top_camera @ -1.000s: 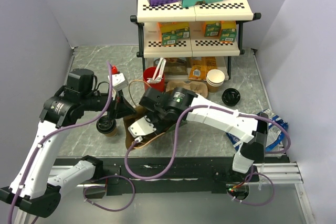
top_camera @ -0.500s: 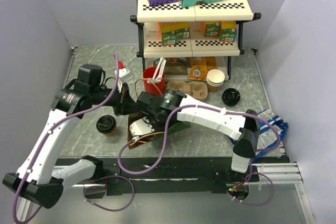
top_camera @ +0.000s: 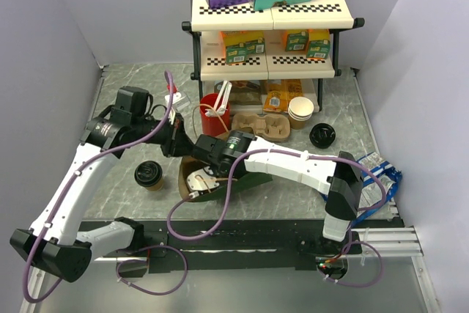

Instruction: Pack the takeout coffee

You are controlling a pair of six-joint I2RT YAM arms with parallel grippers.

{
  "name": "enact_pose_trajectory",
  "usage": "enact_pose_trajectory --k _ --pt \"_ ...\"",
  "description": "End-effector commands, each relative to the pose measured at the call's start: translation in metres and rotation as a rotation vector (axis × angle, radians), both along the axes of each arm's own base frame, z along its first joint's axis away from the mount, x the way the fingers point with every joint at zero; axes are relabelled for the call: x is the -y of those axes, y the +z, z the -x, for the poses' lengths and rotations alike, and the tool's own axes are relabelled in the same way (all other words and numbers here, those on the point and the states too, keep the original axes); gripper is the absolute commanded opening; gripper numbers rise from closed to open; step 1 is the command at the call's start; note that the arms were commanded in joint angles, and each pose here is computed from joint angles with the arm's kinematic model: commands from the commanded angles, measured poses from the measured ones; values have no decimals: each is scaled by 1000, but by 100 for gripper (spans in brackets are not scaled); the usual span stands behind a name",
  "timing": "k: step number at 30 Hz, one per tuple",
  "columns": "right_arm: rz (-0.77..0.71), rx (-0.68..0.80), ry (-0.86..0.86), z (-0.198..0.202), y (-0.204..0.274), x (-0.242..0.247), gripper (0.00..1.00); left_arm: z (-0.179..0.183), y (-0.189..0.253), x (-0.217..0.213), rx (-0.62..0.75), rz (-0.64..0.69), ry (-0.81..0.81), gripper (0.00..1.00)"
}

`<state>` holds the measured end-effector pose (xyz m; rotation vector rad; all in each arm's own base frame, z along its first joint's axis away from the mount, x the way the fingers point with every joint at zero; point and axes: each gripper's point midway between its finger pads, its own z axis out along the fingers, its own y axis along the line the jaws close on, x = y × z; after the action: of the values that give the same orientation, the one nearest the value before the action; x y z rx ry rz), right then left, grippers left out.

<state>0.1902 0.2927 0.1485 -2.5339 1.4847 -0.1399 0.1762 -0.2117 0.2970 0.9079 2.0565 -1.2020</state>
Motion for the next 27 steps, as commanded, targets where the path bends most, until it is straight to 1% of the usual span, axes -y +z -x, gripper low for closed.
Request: enact_pose_trajectory --k 1,4,5,7,10,11,13,14,17,19,21,25,27 --pt "62 -13 -54 -2 -15 17 0 6 25 10 44 91 -62 1" --pt "78 -25 -50 -1 -24 22 0 1 28 12 55 93 -61 1" --pt "84 -26 -50 -1 -28 23 2 1 30 12 34 99 -50 2" --pt "93 -29 -58 -2 -31 25 5 1 31 13 34 103 -50 4" --pt "95 -29 -69 -3 -35 25 13 0 33 13 40 103 -49 5" --pt "96 -29 -72 -3 -36 24 19 0 32 13 39 101 -47 7" --pt "95 -29 -83 -3 -37 25 26 0 34 13 43 103 -48 8" --pt "93 -25 -85 -4 -36 25 32 0 34 13 42 103 -48 9" --pt "88 -11 -94 -6 -34 25 41 0 36 13 48 106 -51 10" --pt "89 -5 -98 -7 -33 25 44 0 36 14 45 109 -52 11" --pt "85 6 -110 -9 -31 27 50 0 36 14 45 110 -55 11" --pt "59 2 -134 -10 -23 24 56 -2 34 14 41 107 -51 11" --pt "33 -6 -150 -8 -17 20 62 -2 34 14 40 105 -48 11"
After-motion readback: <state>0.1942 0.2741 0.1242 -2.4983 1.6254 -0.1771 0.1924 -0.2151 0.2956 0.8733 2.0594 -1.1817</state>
